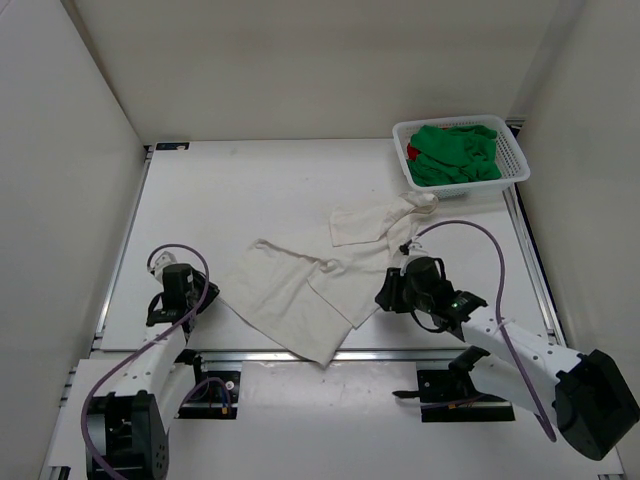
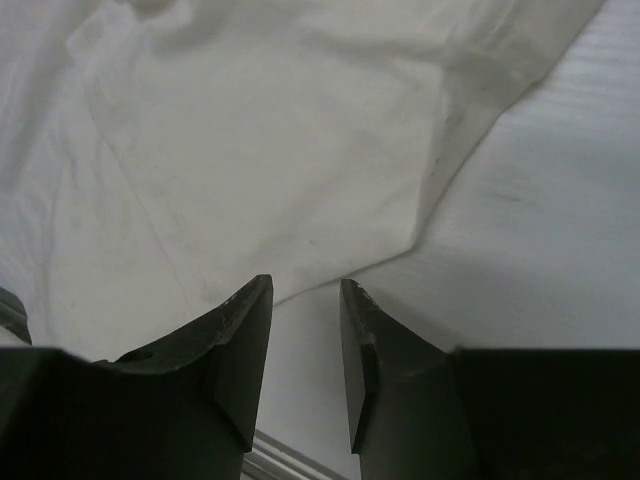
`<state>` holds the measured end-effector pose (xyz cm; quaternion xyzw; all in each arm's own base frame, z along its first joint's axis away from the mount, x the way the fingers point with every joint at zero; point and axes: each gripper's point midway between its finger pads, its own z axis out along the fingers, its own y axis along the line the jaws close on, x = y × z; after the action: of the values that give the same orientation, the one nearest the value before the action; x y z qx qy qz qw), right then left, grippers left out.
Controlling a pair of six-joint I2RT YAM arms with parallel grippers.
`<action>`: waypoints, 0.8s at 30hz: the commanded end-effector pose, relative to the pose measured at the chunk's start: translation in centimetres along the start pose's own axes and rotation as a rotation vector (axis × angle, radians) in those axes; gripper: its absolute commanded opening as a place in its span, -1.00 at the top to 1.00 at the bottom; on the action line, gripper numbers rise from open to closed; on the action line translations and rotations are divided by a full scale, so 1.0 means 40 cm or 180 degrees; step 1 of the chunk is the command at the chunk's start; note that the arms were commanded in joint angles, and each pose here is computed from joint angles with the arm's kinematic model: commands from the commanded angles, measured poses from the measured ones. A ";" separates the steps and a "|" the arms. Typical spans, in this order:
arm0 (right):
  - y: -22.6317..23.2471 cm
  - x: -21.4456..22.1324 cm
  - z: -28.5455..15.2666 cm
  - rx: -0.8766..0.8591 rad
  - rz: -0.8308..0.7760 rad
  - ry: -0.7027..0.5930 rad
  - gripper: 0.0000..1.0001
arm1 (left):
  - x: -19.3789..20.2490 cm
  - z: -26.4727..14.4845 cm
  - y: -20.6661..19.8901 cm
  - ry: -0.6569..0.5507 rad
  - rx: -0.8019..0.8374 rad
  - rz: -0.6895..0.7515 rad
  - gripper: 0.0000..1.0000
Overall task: Fold and stack the t-shirts
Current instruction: Flatten out the tshirt
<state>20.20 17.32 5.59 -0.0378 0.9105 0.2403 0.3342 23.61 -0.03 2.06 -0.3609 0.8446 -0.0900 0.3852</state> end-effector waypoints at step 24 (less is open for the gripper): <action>0.071 0.147 0.058 -0.0272 0.0116 0.0685 0.43 | -0.034 0.011 -0.106 -0.0101 0.0362 0.0357 1.00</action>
<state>16.56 21.66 2.21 -0.0634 0.9244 0.2901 0.2395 25.00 -1.82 1.88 -0.3116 0.8623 -0.1052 0.3850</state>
